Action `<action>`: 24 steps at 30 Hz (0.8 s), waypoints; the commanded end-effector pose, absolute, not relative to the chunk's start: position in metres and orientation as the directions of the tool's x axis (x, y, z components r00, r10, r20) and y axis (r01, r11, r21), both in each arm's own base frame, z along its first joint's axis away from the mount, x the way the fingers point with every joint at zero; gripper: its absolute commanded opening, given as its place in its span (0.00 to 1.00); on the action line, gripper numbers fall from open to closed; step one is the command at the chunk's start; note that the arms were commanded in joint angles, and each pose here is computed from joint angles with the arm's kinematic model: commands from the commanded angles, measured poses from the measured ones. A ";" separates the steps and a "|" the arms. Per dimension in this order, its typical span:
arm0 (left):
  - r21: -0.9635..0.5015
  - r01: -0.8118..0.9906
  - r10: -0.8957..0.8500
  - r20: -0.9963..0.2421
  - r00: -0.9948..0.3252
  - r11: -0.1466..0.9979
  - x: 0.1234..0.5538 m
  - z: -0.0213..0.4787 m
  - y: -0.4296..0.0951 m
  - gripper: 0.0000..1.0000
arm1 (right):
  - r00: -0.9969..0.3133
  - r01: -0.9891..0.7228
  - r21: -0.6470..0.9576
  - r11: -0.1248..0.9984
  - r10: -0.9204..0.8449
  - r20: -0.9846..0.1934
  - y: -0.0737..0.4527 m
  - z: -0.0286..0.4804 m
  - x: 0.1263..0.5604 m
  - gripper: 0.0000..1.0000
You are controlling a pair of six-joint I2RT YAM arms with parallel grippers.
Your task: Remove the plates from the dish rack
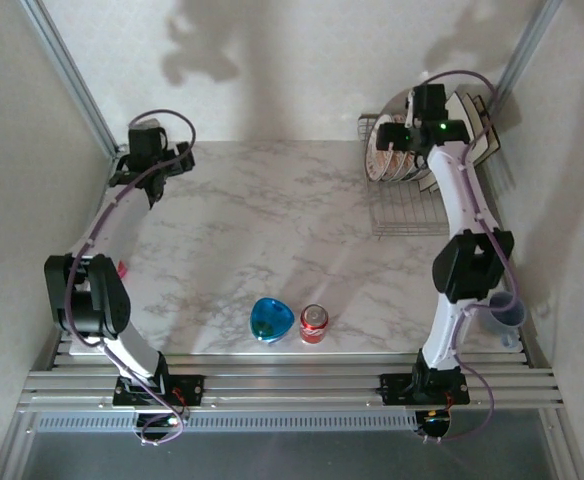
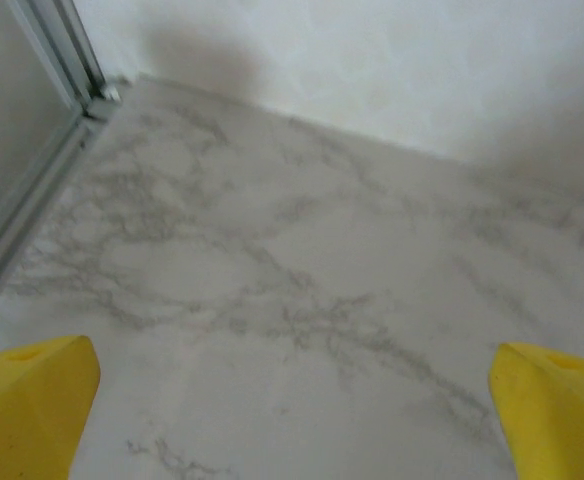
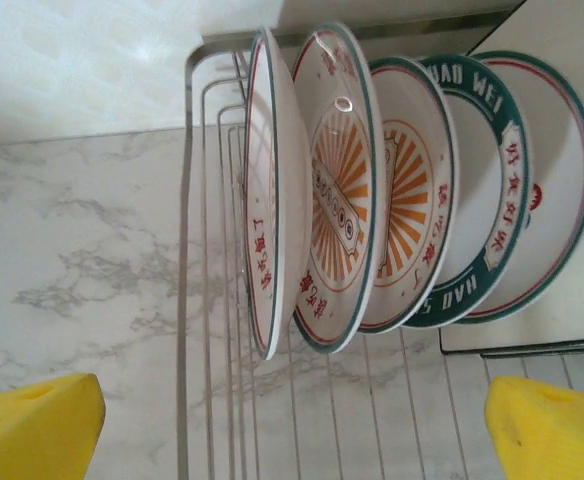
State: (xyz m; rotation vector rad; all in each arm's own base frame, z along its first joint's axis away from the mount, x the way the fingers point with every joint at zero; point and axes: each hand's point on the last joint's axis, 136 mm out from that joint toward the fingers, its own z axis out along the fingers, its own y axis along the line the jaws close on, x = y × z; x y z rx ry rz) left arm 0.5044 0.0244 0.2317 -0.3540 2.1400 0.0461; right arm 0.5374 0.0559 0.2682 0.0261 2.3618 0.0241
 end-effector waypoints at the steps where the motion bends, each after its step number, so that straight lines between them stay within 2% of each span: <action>1: -0.056 -0.202 -0.171 -0.771 -0.614 0.978 0.498 0.224 0.007 0.99 | -0.744 0.015 -0.024 1.000 -0.005 -0.668 0.061 0.265 0.543 0.96; 8: -0.039 -0.081 -0.083 -0.731 -0.677 0.996 0.509 0.221 -0.016 1.00 | -0.728 -0.004 -0.082 0.997 -0.059 -0.683 0.076 0.246 0.586 0.87; 24: -0.039 0.036 0.002 -0.643 -0.766 0.999 0.497 0.189 -0.048 1.00 | -0.709 0.055 -0.184 0.981 -0.092 -0.700 0.076 0.208 0.618 0.64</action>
